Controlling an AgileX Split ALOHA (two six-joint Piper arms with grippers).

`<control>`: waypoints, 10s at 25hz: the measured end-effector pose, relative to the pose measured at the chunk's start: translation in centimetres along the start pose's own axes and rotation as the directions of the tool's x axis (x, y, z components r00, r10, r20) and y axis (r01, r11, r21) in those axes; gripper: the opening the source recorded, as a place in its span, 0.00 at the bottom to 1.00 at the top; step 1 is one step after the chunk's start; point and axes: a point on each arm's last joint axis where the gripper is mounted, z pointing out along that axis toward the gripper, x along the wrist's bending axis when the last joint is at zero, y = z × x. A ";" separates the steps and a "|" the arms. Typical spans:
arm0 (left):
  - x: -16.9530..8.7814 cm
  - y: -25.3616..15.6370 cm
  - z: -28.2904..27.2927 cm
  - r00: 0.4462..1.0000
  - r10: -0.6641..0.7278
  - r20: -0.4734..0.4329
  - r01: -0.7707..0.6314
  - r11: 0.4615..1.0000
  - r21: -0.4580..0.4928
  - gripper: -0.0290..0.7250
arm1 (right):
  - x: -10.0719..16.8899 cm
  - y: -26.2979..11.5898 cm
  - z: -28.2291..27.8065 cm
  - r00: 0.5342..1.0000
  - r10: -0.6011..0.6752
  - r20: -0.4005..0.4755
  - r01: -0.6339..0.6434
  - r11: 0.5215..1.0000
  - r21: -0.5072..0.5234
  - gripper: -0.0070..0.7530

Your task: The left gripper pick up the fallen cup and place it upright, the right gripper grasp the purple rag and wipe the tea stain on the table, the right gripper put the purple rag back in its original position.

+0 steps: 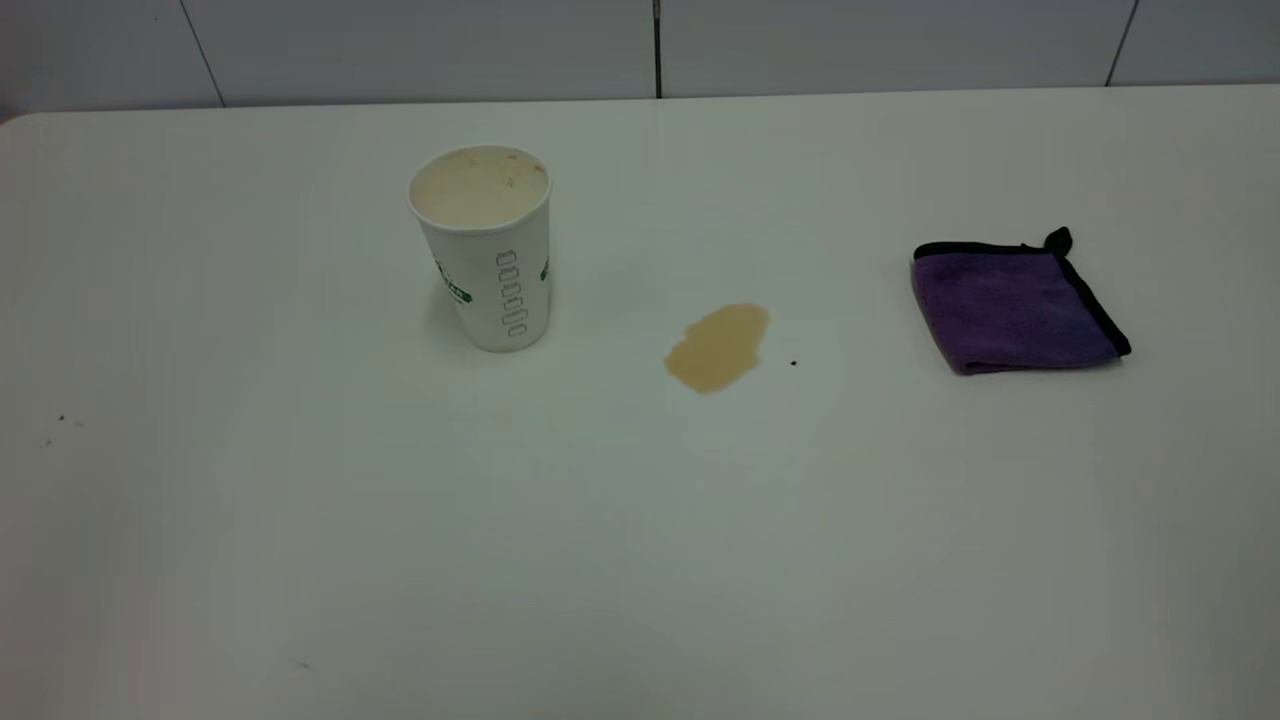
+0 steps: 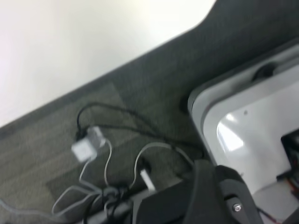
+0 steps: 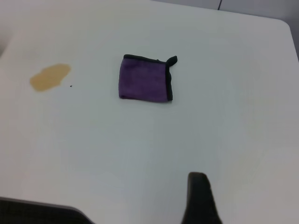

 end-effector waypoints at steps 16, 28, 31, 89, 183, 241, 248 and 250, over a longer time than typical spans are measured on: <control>0.3 -5.5 -3.5 0.990 -0.144 -0.017 0.124 0.903 -0.411 0.74 | 0.0 0.0 0.0 1.000 0.000 0.000 0.000 1.000 0.000 0.74; -0.6 -9.1 -4.2 0.929 -0.364 -0.063 0.248 0.741 -0.624 0.74 | 0.0 0.0 0.0 1.000 0.000 0.000 0.000 1.000 0.000 0.74; -0.7 -9.3 -4.2 0.929 -0.366 -0.063 0.248 0.736 -0.630 0.74 | 0.0 0.0 0.0 1.000 0.000 0.000 0.000 1.000 0.000 0.74; -0.7 -9.3 -4.2 0.929 -0.366 -0.063 0.247 0.736 -0.630 0.74 | 3.1 4.4 46.0 0.943 0.037 -0.331 0.174 0.793 0.584 0.79; -0.7 -9.3 -4.2 0.929 -0.366 -0.063 0.247 0.736 -0.630 0.74 | 4.5 1.8 58.8 0.992 -0.011 -0.124 0.111 0.529 0.841 0.07; -0.7 -9.3 -4.2 0.929 -0.366 -0.063 0.247 0.736 -0.630 0.74 | 4.4 22.5 25.0 0.949 -0.100 -0.300 0.270 0.750 0.604 0.70; -0.7 -9.3 -4.2 0.929 -0.366 -0.063 0.247 0.736 -0.630 0.74 | 3.3 15.8 18.0 0.951 -0.062 -0.302 0.257 0.700 0.666 0.70; -0.7 -9.3 -4.2 0.929 -0.366 -0.063 0.247 0.736 -0.630 0.74 | 2.9 13.7 16.0 0.954 -0.054 -0.294 0.247 0.695 0.675 0.70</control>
